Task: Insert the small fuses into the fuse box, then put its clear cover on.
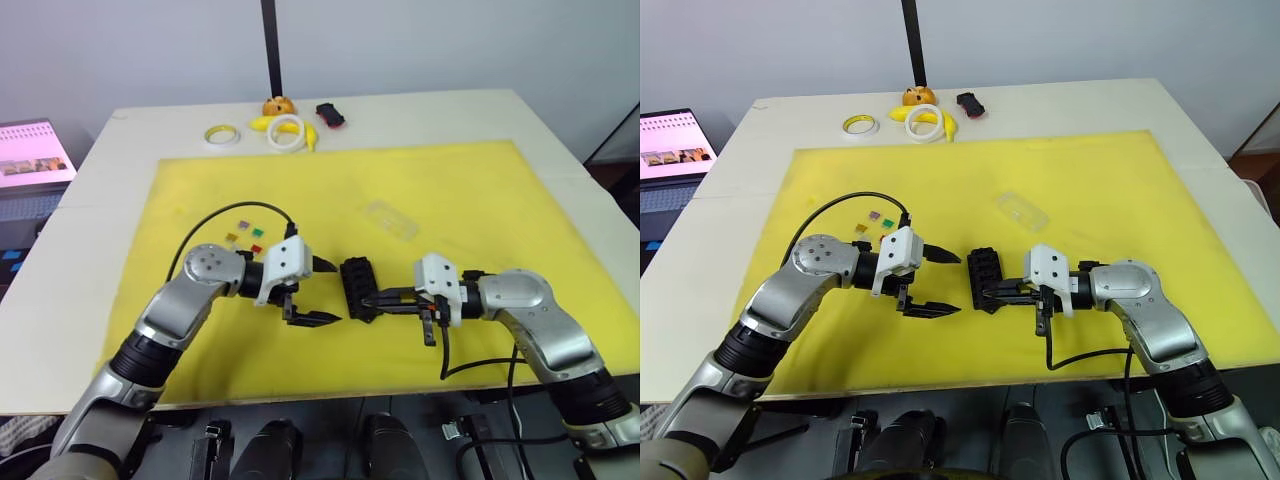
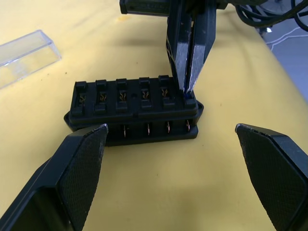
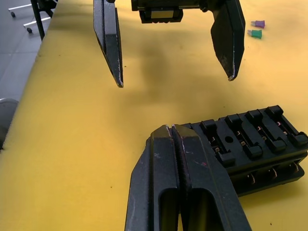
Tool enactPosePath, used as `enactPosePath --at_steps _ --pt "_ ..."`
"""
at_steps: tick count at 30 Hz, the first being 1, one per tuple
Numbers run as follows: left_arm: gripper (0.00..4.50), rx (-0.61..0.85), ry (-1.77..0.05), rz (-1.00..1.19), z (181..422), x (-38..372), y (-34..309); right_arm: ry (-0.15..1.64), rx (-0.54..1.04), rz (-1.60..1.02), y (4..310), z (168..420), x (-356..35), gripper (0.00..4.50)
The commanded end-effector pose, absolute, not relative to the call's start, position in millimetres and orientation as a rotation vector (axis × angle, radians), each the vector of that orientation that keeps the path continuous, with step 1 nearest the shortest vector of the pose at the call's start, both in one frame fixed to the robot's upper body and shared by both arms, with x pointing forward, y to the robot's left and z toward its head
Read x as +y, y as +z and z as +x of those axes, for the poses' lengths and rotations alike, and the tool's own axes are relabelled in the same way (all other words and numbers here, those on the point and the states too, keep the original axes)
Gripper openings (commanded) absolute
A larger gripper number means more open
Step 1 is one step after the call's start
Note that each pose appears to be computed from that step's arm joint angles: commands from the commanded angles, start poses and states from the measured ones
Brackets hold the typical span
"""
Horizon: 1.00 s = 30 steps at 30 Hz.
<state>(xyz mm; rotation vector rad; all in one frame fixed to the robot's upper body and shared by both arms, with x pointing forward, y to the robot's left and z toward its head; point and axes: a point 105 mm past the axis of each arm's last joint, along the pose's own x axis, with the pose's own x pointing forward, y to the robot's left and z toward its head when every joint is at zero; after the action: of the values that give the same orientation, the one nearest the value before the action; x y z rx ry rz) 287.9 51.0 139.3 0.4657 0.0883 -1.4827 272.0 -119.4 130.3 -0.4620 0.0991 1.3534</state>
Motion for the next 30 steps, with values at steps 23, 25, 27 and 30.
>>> enactPosePath --at_steps 23,25,27,30 --pt "4.5 0.488 -0.642 -0.124 244 298 137 0.377 0.182 -0.345 210 268 -328 4.45" --pt "4.5 0.485 -0.64 -0.149 245 297 138 0.384 0.179 -0.34 208 269 -325 4.45" --pt "4.5 0.466 -0.636 -0.22 253 293 141 0.414 0.169 -0.335 207 272 -315 4.45" --pt "4.5 0.457 -0.654 -0.282 262 285 146 0.455 0.157 -0.331 208 276 -301 4.45"
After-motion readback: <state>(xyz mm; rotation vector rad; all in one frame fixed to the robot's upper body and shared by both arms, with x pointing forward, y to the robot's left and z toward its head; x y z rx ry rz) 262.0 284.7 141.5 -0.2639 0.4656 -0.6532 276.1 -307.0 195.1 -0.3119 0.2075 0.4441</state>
